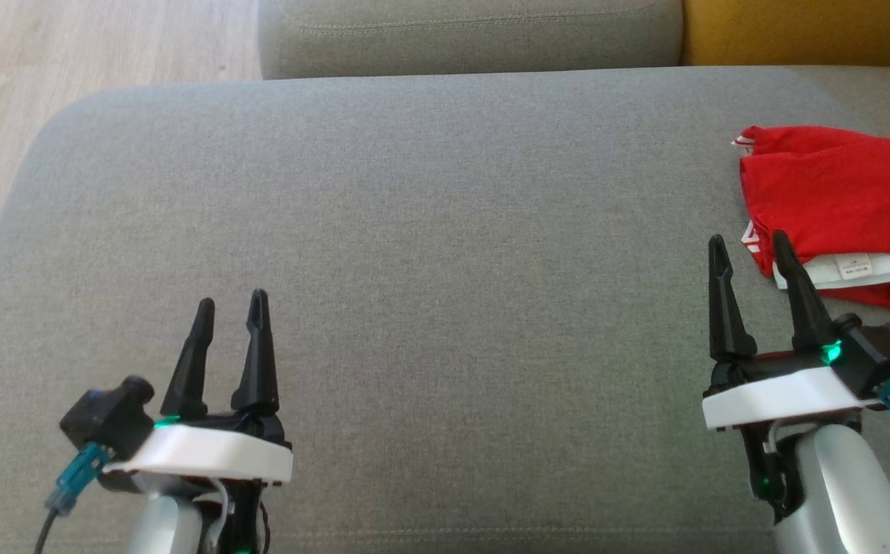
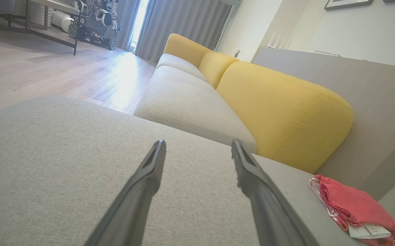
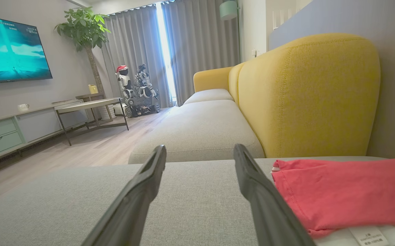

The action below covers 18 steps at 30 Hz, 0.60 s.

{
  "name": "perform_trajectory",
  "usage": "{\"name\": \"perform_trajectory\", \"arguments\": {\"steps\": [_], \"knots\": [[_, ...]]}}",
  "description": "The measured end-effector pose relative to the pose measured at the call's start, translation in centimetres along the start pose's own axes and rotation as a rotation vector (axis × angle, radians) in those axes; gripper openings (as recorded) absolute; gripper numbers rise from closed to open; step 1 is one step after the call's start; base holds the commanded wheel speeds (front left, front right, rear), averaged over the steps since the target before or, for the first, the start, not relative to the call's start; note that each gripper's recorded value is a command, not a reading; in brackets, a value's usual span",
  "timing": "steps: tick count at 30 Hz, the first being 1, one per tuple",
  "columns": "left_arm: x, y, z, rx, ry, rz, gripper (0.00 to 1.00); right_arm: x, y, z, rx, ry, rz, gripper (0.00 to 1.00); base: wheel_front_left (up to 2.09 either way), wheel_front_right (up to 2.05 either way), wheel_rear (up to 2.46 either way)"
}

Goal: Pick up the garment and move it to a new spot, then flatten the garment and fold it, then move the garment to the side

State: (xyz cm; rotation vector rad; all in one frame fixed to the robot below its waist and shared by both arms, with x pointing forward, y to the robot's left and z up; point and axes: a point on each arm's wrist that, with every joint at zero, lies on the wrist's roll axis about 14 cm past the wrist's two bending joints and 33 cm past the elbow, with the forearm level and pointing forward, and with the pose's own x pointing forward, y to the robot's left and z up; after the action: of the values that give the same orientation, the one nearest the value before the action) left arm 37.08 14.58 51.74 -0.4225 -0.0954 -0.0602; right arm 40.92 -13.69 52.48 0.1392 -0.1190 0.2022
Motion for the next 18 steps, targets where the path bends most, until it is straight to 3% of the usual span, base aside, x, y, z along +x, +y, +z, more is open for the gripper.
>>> {"name": "perform_trajectory", "arguments": {"steps": [11,12,18], "knots": [[0.0,0.7,0.0,-0.019,-0.001,0.023,1.00,0.1,0.0,-0.3,0.002,0.007,0.002,1.00,0.00,0.00,0.00],[0.0,0.7,0.0,-0.029,-0.001,0.019,0.00,0.1,0.0,-0.3,0.002,0.008,0.002,0.00,0.00,0.00,0.00],[-2.0,2.4,-3.5,-0.036,0.114,0.081,0.00,-2.1,-0.5,-4.4,0.026,0.141,-0.030,0.00,0.00,0.00,0.00]]}}
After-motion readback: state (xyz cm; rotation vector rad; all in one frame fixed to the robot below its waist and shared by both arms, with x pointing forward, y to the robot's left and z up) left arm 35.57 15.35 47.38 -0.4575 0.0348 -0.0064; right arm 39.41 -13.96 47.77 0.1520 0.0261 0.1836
